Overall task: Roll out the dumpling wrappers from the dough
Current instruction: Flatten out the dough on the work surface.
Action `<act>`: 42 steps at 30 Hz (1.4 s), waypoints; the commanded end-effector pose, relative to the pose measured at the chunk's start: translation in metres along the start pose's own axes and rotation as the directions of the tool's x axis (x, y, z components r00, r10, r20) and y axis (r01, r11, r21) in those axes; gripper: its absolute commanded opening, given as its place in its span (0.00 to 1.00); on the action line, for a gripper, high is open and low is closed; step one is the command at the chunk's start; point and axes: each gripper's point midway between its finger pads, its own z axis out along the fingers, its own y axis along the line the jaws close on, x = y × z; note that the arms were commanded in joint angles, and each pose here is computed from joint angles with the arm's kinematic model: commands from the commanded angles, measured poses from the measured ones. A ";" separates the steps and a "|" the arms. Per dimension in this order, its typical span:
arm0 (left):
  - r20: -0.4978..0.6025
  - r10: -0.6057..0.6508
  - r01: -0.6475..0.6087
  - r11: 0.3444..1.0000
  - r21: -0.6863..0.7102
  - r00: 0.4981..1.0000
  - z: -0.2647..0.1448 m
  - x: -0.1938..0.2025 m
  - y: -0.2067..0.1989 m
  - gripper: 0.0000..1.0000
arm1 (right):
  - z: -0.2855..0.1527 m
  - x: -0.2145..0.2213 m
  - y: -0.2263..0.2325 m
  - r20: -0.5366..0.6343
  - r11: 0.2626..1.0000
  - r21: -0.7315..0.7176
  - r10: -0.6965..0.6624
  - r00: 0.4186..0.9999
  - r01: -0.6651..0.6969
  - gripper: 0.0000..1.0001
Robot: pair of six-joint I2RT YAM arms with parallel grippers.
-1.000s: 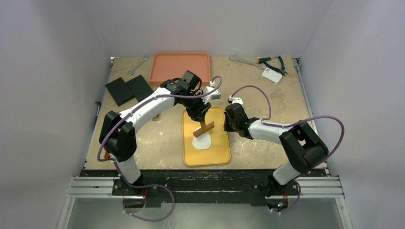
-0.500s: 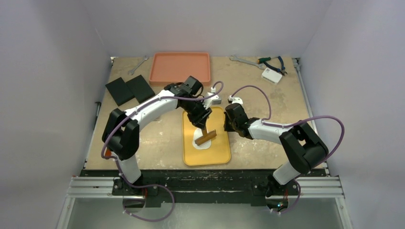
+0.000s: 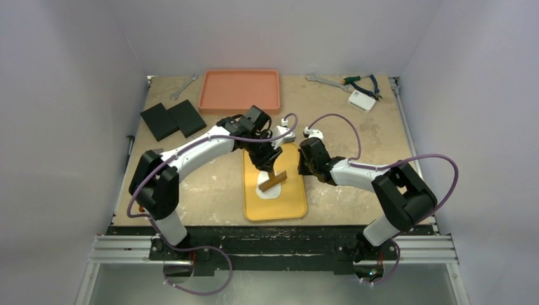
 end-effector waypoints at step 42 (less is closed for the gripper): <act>-0.095 0.046 -0.074 0.944 -0.322 0.994 -0.028 0.028 0.090 0.00 | 0.000 0.009 -0.003 -0.033 0.999 0.010 -0.032 0.999 0.032 0.00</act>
